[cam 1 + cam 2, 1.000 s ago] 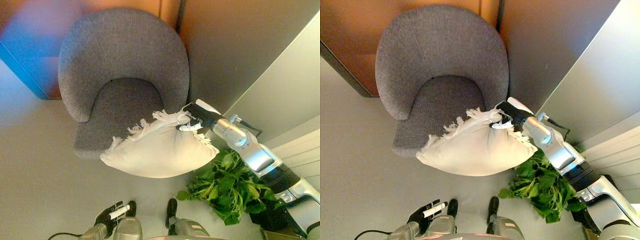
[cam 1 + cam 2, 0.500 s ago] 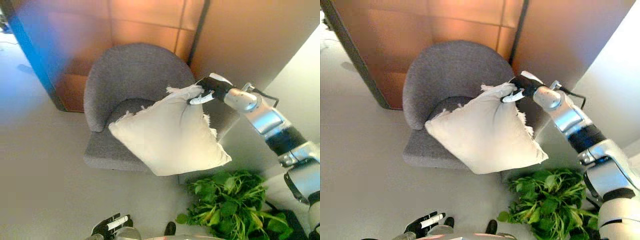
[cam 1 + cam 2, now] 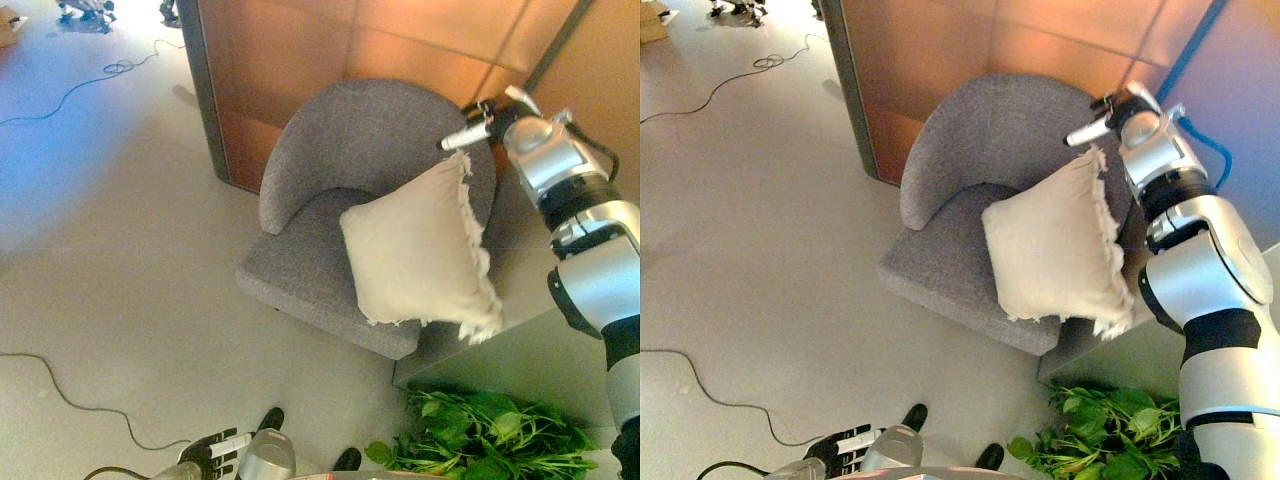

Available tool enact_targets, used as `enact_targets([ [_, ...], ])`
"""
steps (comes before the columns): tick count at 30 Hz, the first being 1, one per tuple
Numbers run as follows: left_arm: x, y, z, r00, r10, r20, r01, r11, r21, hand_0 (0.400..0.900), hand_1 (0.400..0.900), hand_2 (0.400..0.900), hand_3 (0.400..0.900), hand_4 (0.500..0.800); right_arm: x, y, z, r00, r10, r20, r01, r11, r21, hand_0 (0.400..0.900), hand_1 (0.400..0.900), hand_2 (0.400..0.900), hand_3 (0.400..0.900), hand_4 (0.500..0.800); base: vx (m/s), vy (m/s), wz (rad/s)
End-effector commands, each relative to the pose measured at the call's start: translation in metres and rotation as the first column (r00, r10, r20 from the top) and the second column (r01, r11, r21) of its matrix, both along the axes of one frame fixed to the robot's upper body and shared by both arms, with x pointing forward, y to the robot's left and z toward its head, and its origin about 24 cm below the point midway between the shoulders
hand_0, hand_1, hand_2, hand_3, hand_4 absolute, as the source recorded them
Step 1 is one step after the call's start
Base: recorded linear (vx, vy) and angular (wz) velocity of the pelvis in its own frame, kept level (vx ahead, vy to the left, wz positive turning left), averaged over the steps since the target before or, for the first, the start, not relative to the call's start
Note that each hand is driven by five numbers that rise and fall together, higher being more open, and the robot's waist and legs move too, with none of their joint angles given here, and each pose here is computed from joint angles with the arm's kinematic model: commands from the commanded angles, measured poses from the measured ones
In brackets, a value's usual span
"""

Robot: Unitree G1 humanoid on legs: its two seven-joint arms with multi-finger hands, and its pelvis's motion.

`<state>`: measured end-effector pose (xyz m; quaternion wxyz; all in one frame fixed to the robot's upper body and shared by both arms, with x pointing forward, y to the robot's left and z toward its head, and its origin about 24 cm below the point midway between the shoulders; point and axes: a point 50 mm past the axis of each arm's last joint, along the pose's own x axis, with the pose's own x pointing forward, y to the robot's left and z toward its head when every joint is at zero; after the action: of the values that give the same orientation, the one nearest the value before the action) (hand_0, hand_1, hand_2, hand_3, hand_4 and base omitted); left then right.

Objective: Pick up the pillow and put it on the sofa.

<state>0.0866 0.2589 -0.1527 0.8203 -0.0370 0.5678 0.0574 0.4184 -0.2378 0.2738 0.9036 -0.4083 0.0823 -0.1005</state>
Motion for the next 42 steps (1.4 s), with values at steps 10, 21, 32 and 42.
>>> enact_targets([
  [10,-0.014,-0.012,-0.006,0.994,-0.102,-0.041,0.101,0.995,-0.014,0.9,0.9,0.9,0.9,0.8,-0.013,-0.003,0.079,0.969,0.02,0.246,0.0,0.997,-0.083,0.9,0.9,0.9,0.9,0.8,0.028,0.049,-0.18],
  [21,-0.014,-0.025,-0.01,0.993,-0.111,-0.048,0.108,0.992,-0.062,0.9,0.9,0.9,0.9,0.8,-0.003,0.035,-0.015,0.952,0.217,0.217,-0.276,0.915,0.294,0.9,0.9,0.9,0.9,0.8,-0.073,0.018,-0.26],
  [32,-0.007,-0.047,-0.011,0.999,-0.038,0.024,0.04,0.994,-0.099,0.9,0.9,0.9,0.9,0.8,-0.124,0.057,-0.253,0.967,0.256,0.015,-0.202,0.725,0.658,0.9,0.9,0.9,0.9,0.8,-0.105,-0.01,-0.38],
  [42,0.005,-0.054,-0.012,0.996,-0.089,0.023,0.091,0.989,-0.112,0.9,0.9,0.9,0.9,0.8,-0.225,0.033,-0.383,0.834,0.032,-0.551,0.392,0.669,0.631,0.9,0.9,0.9,0.9,0.8,-0.063,-0.015,-0.15],
])
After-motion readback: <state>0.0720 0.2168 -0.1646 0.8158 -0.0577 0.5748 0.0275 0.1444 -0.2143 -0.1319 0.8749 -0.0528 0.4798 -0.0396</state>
